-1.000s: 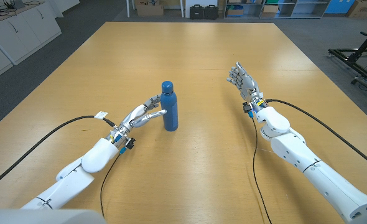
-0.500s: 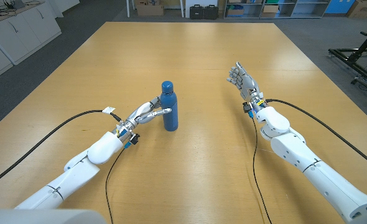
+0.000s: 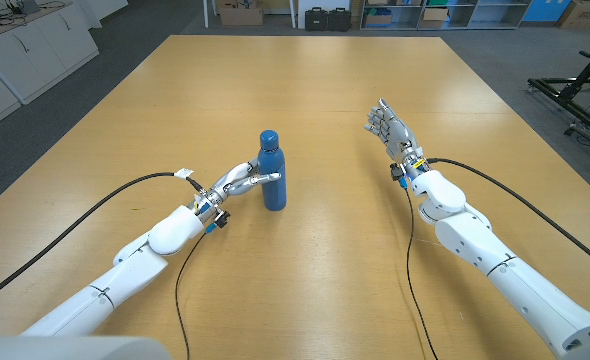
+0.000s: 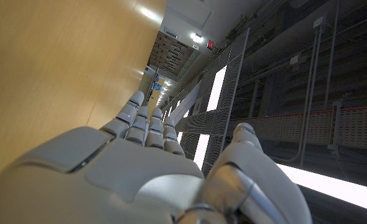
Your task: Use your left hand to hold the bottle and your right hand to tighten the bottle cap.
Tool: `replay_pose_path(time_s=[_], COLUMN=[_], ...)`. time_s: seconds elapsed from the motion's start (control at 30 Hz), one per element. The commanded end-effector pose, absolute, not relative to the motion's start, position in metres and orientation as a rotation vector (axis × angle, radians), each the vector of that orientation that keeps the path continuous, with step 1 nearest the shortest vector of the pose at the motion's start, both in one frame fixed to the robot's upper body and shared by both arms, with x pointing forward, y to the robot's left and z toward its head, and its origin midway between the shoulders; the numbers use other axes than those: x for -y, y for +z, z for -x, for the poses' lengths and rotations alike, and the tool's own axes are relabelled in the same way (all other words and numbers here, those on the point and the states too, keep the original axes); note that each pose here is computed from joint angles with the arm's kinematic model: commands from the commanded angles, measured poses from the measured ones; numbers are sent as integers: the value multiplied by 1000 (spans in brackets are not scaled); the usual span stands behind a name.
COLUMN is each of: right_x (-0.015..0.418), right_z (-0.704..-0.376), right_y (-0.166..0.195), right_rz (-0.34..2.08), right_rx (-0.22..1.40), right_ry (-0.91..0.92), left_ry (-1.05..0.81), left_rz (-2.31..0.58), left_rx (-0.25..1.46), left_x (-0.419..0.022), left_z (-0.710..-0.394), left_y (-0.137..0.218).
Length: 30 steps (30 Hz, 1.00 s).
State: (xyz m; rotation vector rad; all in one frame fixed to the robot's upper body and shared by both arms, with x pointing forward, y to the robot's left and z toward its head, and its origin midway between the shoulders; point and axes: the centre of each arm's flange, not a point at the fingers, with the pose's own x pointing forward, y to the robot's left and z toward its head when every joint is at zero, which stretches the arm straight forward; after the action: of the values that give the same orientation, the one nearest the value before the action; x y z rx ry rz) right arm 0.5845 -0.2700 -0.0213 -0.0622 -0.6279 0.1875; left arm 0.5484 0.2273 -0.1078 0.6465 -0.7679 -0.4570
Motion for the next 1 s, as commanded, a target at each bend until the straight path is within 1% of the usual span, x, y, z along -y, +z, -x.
replay_pose_path(time_s=[0.03,0.63,1.0], right_x=[270,271,271], right_z=[-584,-585,-585], right_y=[-21,-24,-23], right_rz=[58,52,56], right_rx=[630,635,639], right_ry=[183,185,190], left_ry=[-491,-522,-487], left_rz=[-621,-581,-467], left_rx=[776,783,804], left_x=[-220,-210,-207], left_z=[-563,-571,-571], left_y=[-106,-103,-105])
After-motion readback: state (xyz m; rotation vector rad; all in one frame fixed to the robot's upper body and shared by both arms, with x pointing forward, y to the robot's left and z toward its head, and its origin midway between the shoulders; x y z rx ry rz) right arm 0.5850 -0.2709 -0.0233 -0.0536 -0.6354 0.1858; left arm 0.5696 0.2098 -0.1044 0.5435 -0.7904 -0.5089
